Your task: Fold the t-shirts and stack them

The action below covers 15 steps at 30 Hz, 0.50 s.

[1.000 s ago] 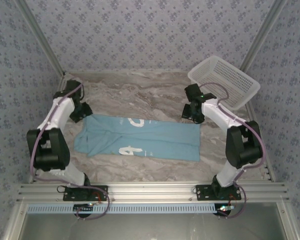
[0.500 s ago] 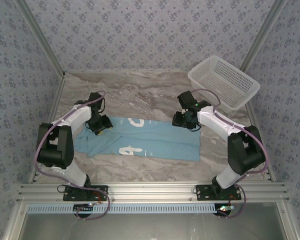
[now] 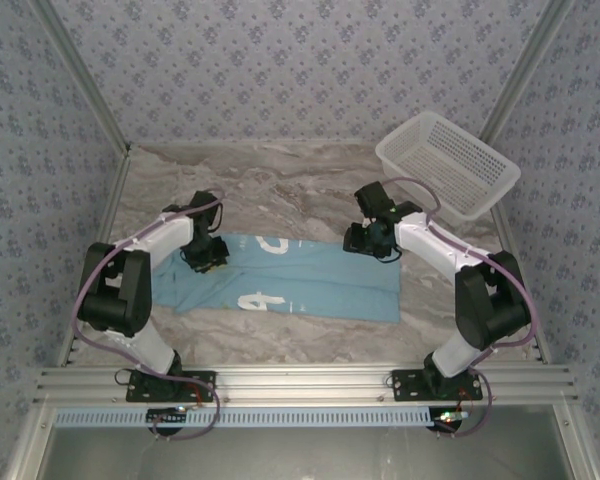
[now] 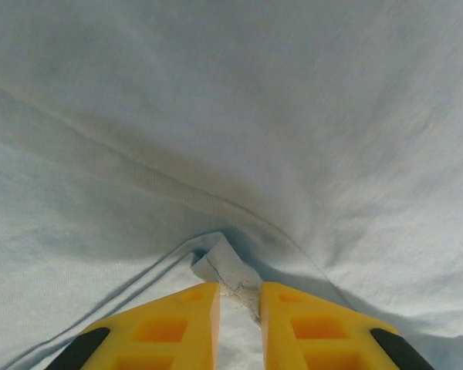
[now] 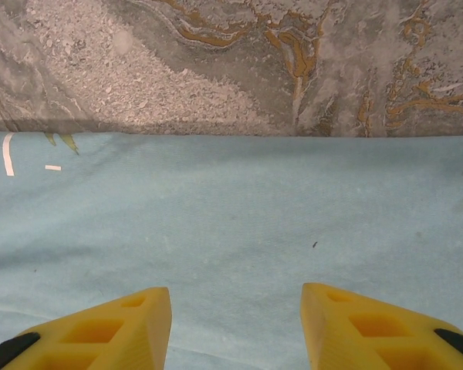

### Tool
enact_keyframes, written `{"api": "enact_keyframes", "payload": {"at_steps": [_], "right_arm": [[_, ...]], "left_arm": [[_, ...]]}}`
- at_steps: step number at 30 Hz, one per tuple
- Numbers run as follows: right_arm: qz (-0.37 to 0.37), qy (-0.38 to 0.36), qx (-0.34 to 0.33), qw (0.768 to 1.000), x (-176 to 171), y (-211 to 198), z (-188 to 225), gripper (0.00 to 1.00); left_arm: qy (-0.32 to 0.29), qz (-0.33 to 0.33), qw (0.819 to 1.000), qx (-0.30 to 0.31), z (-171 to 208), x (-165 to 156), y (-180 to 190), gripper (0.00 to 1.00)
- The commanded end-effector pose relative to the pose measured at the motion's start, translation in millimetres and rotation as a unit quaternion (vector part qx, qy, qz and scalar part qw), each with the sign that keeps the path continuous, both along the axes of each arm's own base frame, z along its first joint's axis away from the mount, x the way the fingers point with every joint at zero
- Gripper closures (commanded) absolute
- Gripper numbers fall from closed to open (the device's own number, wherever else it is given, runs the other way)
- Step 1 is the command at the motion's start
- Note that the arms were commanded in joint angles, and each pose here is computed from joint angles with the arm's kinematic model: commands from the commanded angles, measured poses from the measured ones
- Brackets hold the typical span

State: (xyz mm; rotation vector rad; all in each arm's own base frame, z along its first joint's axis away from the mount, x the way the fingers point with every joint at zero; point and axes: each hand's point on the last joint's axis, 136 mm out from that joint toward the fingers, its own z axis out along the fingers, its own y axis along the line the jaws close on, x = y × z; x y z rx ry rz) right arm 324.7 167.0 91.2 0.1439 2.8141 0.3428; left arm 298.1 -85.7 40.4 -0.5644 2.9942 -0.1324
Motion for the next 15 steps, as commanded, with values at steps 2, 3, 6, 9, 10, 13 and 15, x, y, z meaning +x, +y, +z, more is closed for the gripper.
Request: {"api": "enact_keyframes", "payload": {"at_steps": [2,3,6,9,10,13,15], "right_arm": [[0.014,-0.002,0.002,1.0,-5,3,2,0.5],[0.016,-0.001,0.002,1.0,-6,4,2,0.5],[0.019,0.0,0.002,1.0,-8,5,1,0.51],[0.022,0.0,0.003,1.0,-10,7,2,0.51],[0.023,0.001,0.002,1.0,-12,7,1,0.51],[0.022,0.002,0.002,1.0,-14,6,1,0.51],[0.021,0.003,0.0,1.0,-17,4,1,0.51]], "left_arm": [[-0.005,0.0,1.0,0.028,12,-11,11,0.74],[-0.011,0.002,0.999,0.032,14,-9,14,0.69],[-0.016,0.015,0.999,0.026,14,-2,19,0.55],[-0.023,0.025,0.999,0.009,10,8,18,0.51],[-0.023,0.028,0.999,0.004,7,11,17,0.5],[-0.015,0.032,0.999,-0.006,-1,12,13,0.52],[-0.007,0.035,0.999,-0.012,-7,9,11,0.56]]}}
